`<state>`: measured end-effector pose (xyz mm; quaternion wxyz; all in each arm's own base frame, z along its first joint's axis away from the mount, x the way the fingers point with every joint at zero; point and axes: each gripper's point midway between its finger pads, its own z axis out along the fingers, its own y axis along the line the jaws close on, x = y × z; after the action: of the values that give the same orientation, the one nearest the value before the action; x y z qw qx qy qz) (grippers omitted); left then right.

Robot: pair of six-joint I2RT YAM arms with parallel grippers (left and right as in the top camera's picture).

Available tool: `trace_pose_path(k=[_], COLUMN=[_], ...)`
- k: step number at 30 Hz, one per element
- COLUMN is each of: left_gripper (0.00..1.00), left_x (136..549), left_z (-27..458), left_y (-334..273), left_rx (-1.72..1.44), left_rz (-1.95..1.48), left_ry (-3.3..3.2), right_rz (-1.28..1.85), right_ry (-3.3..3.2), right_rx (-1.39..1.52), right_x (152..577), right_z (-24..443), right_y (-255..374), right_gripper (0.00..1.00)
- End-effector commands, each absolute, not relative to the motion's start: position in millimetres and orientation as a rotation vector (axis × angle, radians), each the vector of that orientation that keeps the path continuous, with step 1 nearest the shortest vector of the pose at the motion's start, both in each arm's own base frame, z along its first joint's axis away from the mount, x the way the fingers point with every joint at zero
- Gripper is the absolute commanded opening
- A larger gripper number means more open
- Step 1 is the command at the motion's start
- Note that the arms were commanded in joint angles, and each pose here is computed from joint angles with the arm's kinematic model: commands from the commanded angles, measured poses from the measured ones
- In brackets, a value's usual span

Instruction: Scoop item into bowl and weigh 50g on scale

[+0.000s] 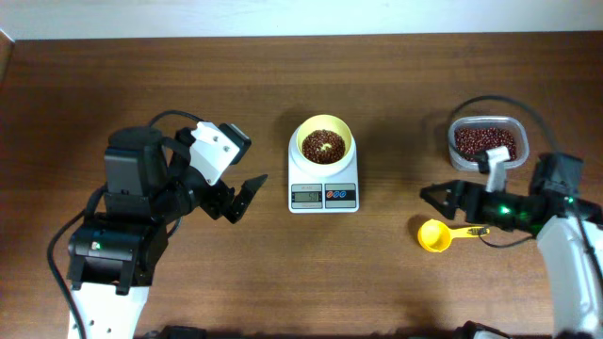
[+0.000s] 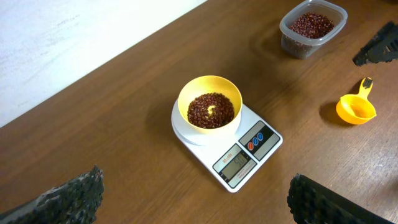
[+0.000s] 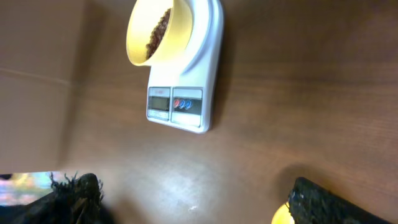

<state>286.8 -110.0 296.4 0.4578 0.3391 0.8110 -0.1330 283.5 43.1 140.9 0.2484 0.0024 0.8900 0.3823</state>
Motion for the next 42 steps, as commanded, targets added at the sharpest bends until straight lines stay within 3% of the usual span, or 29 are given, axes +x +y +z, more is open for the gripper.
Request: trace_pose_path(k=[1,6,13,21,28,42], left_gripper=[0.99,0.99,0.99,0.99,0.99,0.99], left_x=[288,288,288,288,288,288], left_z=[304,304,304,304,304,304], left_y=[-109,-109,-109,-109,-109,-109], left_rx=[0.820,0.820,0.820,0.820,0.820,0.820], left_rz=[-0.326,-0.326,-0.326,-0.326,-0.326,-0.326], left_ry=[1.987,1.987,1.987,1.987,1.987,1.987], right_rz=[0.810,0.600,0.478,0.440,0.250,0.120], right_ry=[2.456,2.321,2.109,1.938,1.758,1.574], right_rx=[0.013,-0.114,-0.152,-0.127,0.019,-0.073], right_x=[294,295,256,214,218,213], right_z=[153,195,247,228,236,250], right_y=[54,76,88,73,36,26], right_gripper=[0.99,0.99,0.99,0.99,0.99,0.99])
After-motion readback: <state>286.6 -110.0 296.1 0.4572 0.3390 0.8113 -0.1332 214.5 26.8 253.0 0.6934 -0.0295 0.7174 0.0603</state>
